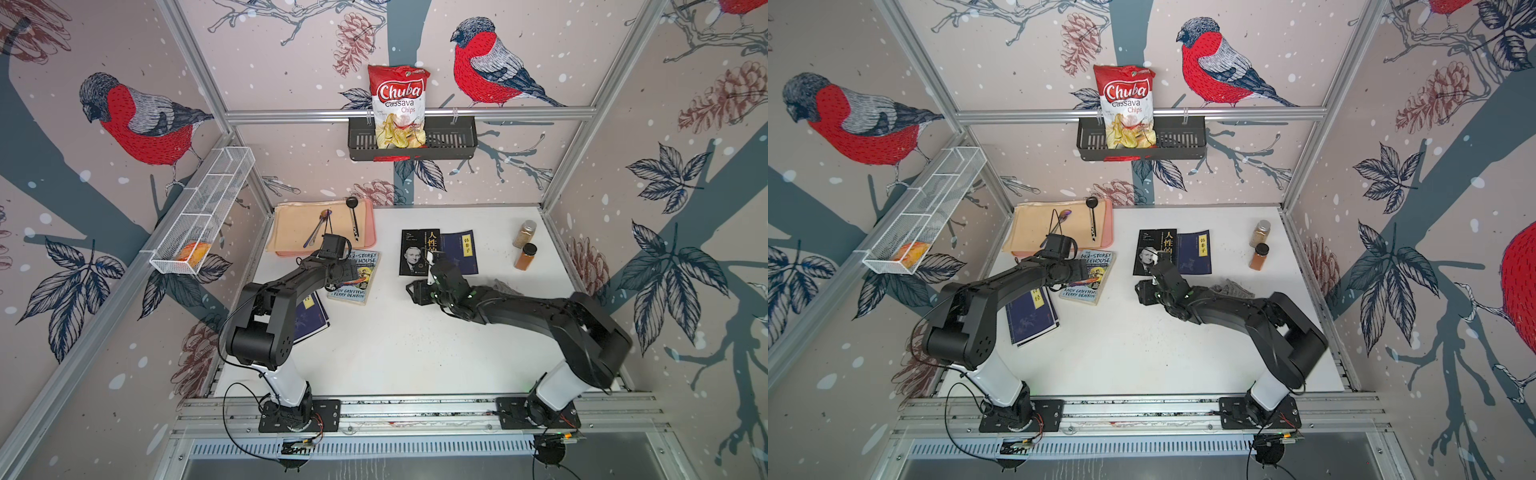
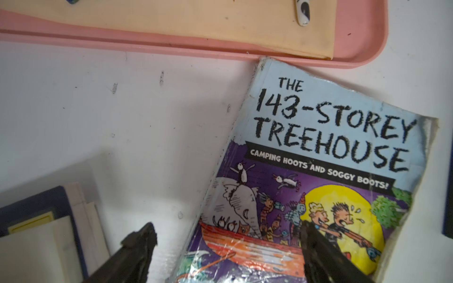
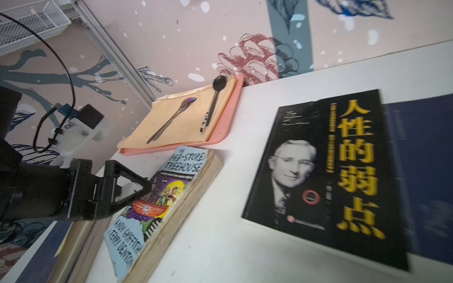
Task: Wipe the cover of the book
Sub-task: Move the book to the center of the board.
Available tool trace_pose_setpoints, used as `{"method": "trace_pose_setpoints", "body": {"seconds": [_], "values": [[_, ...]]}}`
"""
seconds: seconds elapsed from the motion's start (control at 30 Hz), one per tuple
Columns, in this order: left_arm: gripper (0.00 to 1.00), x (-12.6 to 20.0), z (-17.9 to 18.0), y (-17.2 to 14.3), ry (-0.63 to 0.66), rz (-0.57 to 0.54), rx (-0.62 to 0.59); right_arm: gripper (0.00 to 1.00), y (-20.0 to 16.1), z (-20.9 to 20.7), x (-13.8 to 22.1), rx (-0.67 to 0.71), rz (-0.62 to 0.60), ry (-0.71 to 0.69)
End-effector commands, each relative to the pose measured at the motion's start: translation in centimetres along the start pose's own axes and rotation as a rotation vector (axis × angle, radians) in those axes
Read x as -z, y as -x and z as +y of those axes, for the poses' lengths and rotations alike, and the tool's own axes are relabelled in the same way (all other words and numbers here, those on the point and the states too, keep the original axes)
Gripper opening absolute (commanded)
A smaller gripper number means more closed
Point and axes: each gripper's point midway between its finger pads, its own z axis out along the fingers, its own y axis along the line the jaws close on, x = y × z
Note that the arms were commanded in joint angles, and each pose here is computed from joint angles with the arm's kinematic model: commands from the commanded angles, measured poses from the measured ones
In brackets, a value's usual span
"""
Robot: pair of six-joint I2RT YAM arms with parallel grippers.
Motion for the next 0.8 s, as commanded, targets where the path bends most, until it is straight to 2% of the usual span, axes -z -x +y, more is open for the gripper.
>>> {"method": "trace_pose_setpoints", "body": {"seconds": [0.0, 0.17, 0.33, 0.5, 0.6, 0.67, 0.77], "values": [[0.90, -0.7, 0.1, 0.2, -0.020, -0.002, 0.015, 0.57, 1.0, 3.2, -2.7, 0.020, 0.021, 0.110], [0.88, -1.4, -0.6, -0.9, -0.084, 0.038, 0.030, 0.56, 0.6, 5.1, -7.5, 0.024, 0.083, 0.153], [0.85, -1.7, -1.2, -2.5, -0.150, 0.061, 0.039, 0.56, 0.1, 5.6, -10.4, 0.033, 0.129, 0.169], [0.73, -1.5, -2.3, -3.7, -0.233, 0.084, 0.046, 0.55, -0.6, 5.0, -12.5, 0.048, 0.180, 0.121], [0.65, -1.0, -3.0, -4.3, -0.282, 0.087, 0.060, 0.49, -1.1, 4.4, -13.0, 0.061, 0.195, 0.086], [0.59, -0.5, -3.3, -4.9, -0.294, 0.087, 0.060, 0.41, -1.7, 4.2, -12.9, 0.067, 0.207, 0.080], [0.51, 0.4, -3.9, -5.7, -0.296, 0.085, 0.056, 0.33, -2.9, 4.1, -12.2, 0.078, 0.229, 0.065]]}}
